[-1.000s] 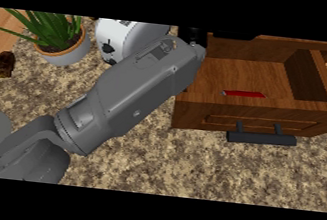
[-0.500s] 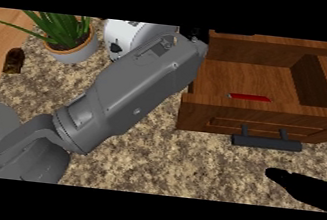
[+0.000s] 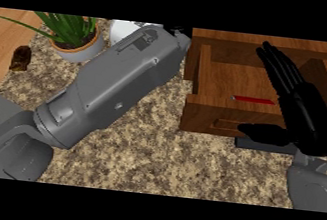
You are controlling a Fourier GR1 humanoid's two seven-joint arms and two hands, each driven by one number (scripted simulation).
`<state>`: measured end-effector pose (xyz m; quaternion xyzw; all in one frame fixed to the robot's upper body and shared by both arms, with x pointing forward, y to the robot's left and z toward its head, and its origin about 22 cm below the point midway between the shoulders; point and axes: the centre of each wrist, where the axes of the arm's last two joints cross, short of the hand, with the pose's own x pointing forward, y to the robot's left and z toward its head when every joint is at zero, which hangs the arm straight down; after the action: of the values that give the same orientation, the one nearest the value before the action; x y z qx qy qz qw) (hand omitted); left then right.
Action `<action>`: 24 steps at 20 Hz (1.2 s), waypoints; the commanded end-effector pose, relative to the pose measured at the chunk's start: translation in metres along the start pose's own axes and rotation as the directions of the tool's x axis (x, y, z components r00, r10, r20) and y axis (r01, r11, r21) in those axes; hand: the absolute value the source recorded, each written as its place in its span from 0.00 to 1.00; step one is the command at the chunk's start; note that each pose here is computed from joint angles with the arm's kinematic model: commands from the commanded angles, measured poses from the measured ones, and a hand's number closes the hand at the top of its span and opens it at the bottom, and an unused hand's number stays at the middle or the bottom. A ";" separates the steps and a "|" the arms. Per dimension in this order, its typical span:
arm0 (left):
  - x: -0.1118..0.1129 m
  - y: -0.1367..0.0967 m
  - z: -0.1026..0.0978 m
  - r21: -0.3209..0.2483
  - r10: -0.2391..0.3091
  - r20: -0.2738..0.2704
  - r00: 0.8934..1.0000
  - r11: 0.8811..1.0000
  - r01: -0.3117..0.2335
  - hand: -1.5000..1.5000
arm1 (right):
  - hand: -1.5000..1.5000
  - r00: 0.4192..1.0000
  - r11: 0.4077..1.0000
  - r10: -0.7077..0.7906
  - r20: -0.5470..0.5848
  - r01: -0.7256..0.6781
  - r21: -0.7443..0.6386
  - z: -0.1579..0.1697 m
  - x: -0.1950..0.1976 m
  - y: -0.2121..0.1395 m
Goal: Pick up the can, place it into the drawer and close the drawer
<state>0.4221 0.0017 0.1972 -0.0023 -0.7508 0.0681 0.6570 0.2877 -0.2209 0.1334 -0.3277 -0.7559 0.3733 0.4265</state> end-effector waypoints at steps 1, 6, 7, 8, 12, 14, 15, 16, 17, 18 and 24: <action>0.007 0.018 -0.007 0.028 -0.021 -0.005 1.000 0.999 0.021 0.00 | 0.00 0.993 0.991 0.108 0.039 -0.111 0.075 -0.026 -0.007 0.014; 0.011 0.045 -0.016 0.039 -0.018 0.009 1.000 0.999 0.017 0.00 | 0.00 0.975 0.970 0.223 -0.001 -0.222 0.095 -0.059 -0.007 0.044; 0.007 0.033 -0.004 0.004 -0.021 0.009 1.000 1.000 0.021 0.00 | 0.00 0.972 0.969 0.234 -0.015 -0.232 0.086 -0.056 -0.025 0.064; 0.022 0.050 -0.018 0.031 -0.023 0.015 1.000 0.999 0.022 0.00 | 0.00 0.972 0.966 0.236 -0.020 -0.232 0.113 -0.055 -0.033 0.072; 0.031 0.058 -0.015 0.050 -0.029 0.010 1.000 0.998 0.028 0.00 | 0.00 0.958 0.954 0.281 -0.052 -0.273 0.121 -0.060 -0.052 0.085; 0.011 0.065 -0.003 0.061 -0.022 -0.003 1.000 0.998 0.022 0.00 | 0.00 0.951 0.948 0.302 -0.064 -0.292 0.126 -0.066 -0.044 0.099; 0.003 0.053 0.005 0.030 -0.030 0.007 1.000 0.999 0.030 0.00 | 0.00 0.945 0.941 0.320 -0.069 -0.309 0.140 -0.077 -0.046 0.106; 0.020 0.073 -0.005 0.064 -0.030 0.009 0.999 0.997 0.030 0.00 | 0.00 0.943 0.940 0.328 -0.061 -0.319 0.120 -0.064 -0.054 0.115; 0.026 0.077 -0.010 0.061 -0.028 0.017 0.999 0.998 0.027 0.00 | 0.00 0.935 0.934 0.348 -0.074 -0.338 0.115 -0.072 -0.055 0.114; 0.013 0.089 -0.005 0.048 -0.031 0.007 0.999 0.998 0.031 0.00 | 0.00 0.927 0.927 0.366 -0.085 -0.354 0.127 -0.070 -0.058 0.120; 0.028 0.096 -0.005 0.047 -0.034 0.011 0.999 0.998 0.033 0.00 | 0.00 0.924 0.930 0.368 -0.101 -0.364 0.055 -0.078 -0.078 0.122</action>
<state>0.4154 0.0870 0.2101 0.0254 -0.7543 0.0762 0.6515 0.4092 -0.1926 0.0506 -0.4720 -0.6573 0.4516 0.3758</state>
